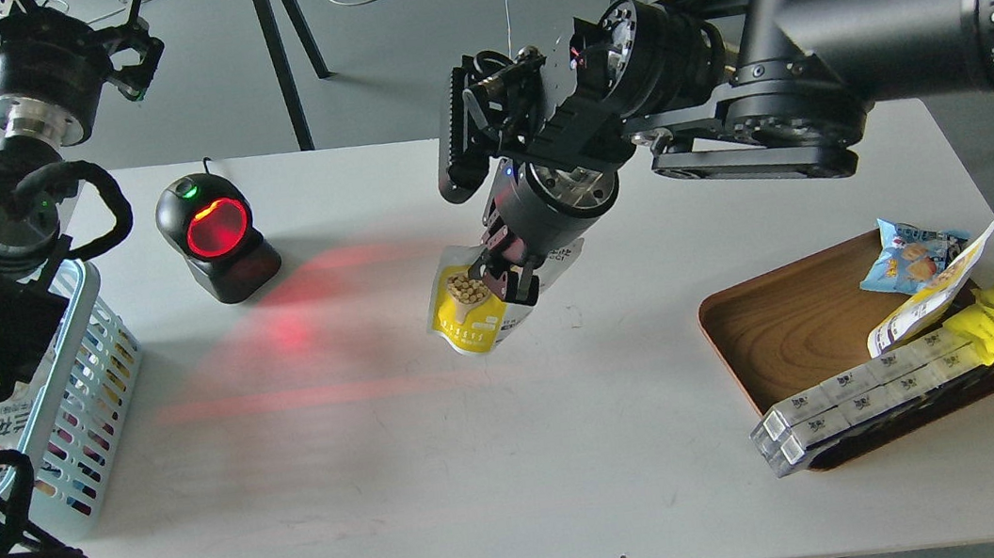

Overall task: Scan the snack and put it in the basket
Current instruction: 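Lower the pouch onto the table in front of the scanner and release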

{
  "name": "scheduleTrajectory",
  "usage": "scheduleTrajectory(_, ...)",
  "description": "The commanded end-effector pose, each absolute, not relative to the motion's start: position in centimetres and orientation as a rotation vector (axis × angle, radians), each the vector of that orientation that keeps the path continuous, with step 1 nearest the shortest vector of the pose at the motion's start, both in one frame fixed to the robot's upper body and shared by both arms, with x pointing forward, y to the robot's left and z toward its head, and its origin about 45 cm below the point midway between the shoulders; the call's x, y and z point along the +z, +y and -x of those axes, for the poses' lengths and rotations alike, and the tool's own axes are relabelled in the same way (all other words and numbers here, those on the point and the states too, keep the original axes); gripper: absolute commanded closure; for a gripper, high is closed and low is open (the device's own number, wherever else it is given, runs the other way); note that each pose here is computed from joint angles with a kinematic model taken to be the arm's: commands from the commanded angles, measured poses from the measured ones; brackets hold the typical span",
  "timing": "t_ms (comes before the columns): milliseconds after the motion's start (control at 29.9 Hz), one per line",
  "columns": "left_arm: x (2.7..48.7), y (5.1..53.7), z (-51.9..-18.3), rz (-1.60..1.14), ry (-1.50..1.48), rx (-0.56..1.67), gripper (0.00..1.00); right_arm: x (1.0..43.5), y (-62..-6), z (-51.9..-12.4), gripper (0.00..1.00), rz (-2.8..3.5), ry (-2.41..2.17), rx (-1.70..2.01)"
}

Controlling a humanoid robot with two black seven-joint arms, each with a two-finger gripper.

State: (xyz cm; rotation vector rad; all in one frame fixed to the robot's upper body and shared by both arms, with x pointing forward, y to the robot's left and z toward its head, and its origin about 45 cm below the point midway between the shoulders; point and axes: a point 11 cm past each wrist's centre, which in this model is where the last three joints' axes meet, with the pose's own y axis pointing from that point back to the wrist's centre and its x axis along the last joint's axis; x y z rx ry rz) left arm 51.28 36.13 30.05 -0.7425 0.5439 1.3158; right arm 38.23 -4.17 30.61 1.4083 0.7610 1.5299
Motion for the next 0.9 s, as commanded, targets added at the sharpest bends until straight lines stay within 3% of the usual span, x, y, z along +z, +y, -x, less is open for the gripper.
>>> scheduleTrajectory(0,30.1,36.2,-51.3,0.742,0.543,1.317,0.00,30.2,-4.5,-38.2,0.99,-1.399,0.772,1.521)
scheduleTrajectory(702,29.8,36.1,-51.2,0.738,0.546,1.317,0.00,29.3,-4.9,-38.0,0.94,-1.397,0.794,1.510)
scheduleTrajectory(870,29.9,36.3,-51.2,0.736,0.542,1.321,0.00,31.2,-3.2,-37.6,0.75,-1.421,0.771,1.562)
